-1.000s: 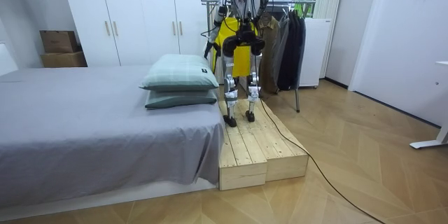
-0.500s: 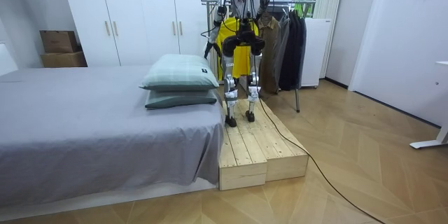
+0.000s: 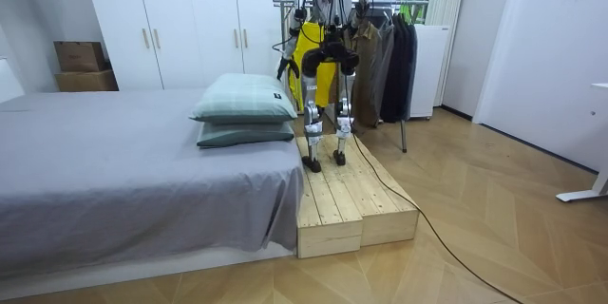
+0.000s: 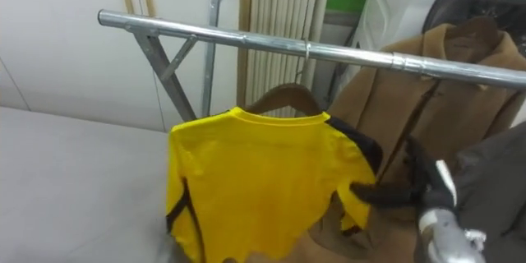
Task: Hang clothes
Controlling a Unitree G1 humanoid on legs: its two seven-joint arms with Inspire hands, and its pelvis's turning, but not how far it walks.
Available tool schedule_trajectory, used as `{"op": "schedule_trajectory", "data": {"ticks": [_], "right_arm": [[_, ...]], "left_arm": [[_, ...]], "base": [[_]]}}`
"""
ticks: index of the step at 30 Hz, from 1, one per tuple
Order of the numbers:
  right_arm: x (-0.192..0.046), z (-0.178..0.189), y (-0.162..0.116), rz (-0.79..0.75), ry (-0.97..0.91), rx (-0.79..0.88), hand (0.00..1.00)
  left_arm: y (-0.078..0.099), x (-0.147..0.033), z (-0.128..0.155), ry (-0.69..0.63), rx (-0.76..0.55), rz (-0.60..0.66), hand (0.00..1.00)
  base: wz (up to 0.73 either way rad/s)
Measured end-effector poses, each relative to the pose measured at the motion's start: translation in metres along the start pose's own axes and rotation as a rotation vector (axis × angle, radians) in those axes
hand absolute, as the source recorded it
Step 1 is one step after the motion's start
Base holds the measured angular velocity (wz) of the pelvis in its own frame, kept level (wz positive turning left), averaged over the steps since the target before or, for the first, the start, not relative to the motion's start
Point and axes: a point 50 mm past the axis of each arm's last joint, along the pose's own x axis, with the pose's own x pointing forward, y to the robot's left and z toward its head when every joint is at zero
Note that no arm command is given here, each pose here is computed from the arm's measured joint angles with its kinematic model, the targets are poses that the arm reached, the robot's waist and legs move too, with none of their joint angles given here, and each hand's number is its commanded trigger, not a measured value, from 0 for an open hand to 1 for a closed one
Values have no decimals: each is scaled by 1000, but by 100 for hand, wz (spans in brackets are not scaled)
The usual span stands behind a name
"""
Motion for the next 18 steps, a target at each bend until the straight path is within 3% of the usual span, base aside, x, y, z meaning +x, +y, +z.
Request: {"op": "schedule_trajectory", "data": {"ticks": [4, 11, 18], "right_arm": [[-14, -29, 3, 19, 76, -33, 0], [-24, -45, 13, 39, 101, -30, 0], [-56, -93, 17, 42, 246, 4, 0]], "left_arm": [[-1, -1, -1, 4, -12, -3, 0], [-2, -1, 3, -17, -42, 16, 0], [-4, -2, 5, -42, -59, 53, 0]], "base": [[-3], [-1], [-7]]}}
